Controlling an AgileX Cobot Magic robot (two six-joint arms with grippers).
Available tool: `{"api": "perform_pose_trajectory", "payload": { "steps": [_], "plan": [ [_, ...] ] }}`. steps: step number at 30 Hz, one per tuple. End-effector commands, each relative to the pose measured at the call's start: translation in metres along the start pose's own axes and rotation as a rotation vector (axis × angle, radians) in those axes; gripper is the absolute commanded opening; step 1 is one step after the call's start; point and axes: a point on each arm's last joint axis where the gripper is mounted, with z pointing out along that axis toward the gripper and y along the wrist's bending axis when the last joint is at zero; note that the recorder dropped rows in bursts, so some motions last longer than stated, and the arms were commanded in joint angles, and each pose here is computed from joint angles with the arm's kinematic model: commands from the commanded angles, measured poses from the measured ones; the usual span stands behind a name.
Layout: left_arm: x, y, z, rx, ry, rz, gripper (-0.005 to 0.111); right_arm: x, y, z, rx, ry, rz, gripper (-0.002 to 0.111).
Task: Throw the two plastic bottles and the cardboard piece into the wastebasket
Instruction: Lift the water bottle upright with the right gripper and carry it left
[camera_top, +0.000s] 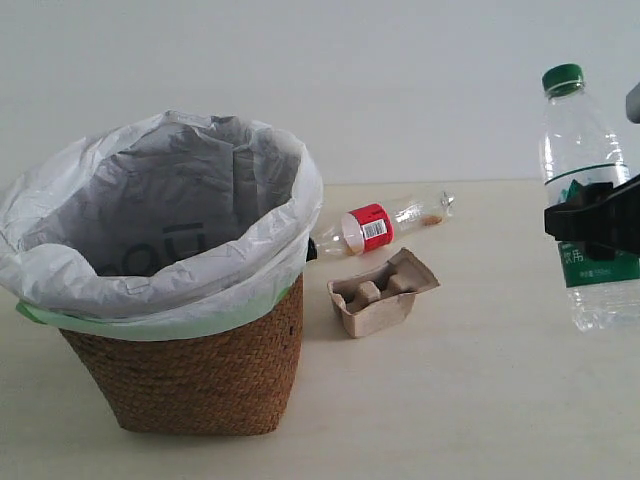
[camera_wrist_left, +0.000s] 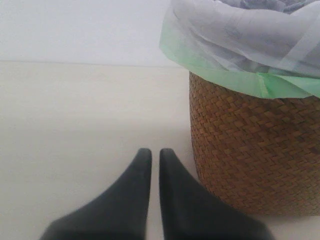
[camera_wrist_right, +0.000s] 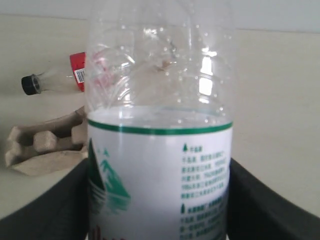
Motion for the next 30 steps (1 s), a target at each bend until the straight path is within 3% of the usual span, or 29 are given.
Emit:
{"api": "perform_pose_trajectory", "payload": {
  "steps": [1,30],
  "plan": [
    [0.0008,0.0003,0.0001,-0.004,-0.001,-0.008,0.006,-0.0005,0.0066,-0.0008,-0.038,0.012,-0.027,0.000],
    [0.0008,0.0003,0.0001,-0.004,-0.001,-0.008,0.006,-0.0004,0.0057,-0.0007,-0.020,0.013,-0.044,0.000]
  ]
}}
